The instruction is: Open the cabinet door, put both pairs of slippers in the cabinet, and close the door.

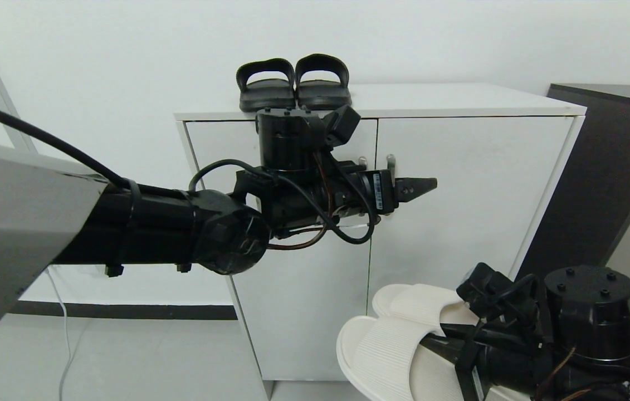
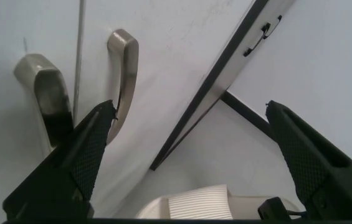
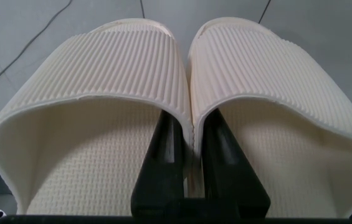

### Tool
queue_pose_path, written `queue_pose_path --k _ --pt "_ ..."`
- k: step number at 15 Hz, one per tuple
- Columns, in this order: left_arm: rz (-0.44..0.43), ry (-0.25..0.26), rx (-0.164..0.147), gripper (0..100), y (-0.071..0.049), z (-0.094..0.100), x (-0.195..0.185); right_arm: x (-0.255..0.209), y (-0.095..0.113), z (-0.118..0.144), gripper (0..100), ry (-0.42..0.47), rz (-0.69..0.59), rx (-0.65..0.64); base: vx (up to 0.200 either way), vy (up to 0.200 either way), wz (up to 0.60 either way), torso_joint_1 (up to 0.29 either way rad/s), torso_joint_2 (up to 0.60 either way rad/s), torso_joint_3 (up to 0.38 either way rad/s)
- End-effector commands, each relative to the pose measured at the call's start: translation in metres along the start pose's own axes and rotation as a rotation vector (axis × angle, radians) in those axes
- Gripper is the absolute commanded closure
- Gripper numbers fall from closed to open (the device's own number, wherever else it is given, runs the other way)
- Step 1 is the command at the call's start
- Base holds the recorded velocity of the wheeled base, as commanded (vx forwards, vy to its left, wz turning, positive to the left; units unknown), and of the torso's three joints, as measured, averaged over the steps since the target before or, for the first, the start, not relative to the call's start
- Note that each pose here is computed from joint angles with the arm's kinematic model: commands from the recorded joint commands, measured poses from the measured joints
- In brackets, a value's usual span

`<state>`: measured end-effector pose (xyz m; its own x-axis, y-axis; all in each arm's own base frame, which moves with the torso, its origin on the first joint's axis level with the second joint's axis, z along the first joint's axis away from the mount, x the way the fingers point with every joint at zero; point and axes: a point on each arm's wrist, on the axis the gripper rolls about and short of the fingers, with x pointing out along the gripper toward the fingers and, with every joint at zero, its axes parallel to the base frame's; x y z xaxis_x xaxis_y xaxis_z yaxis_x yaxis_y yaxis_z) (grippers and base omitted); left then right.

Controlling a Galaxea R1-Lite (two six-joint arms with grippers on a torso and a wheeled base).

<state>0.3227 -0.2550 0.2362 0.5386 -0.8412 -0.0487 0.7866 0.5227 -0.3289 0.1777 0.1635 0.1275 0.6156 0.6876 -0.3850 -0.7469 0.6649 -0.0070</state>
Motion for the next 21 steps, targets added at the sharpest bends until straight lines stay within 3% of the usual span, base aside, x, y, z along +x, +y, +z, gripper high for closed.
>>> queue_pose_path --k 1,5,6,10,15,21 --pt "0.007 -0.001 -0.001 0 0.002 -0.001 0.004 0.000 0.000 0.000 100 0.002 0.001 -0.001 0.000 0.000 0.00 0.000 0.00 0.000" --pt "0.007 0.001 -0.001 0 0.004 0.001 0.008 0.002 0.000 -0.002 100 0.008 -0.001 0.000 0.000 0.000 0.00 0.000 0.00 0.000" --pt "0.007 0.001 -0.001 100 0.004 0.001 0.008 0.001 0.000 -0.002 100 0.006 0.001 0.000 0.000 0.000 0.00 0.000 0.00 0.000" --pt "0.009 0.006 -0.003 100 0.003 0.000 0.004 0.001 0.001 -0.005 100 0.018 0.010 -0.002 0.000 0.000 0.00 0.000 0.00 0.000" --pt "-0.018 0.028 -0.006 100 -0.021 0.000 -0.023 -0.004 0.009 -0.008 100 0.022 0.045 -0.012 0.000 0.000 0.00 0.000 0.00 0.000" --pt "-0.017 0.025 -0.005 100 -0.033 0.003 -0.055 -0.009 0.010 -0.009 100 0.021 0.079 -0.015 0.000 0.000 0.00 0.000 0.00 0.000"
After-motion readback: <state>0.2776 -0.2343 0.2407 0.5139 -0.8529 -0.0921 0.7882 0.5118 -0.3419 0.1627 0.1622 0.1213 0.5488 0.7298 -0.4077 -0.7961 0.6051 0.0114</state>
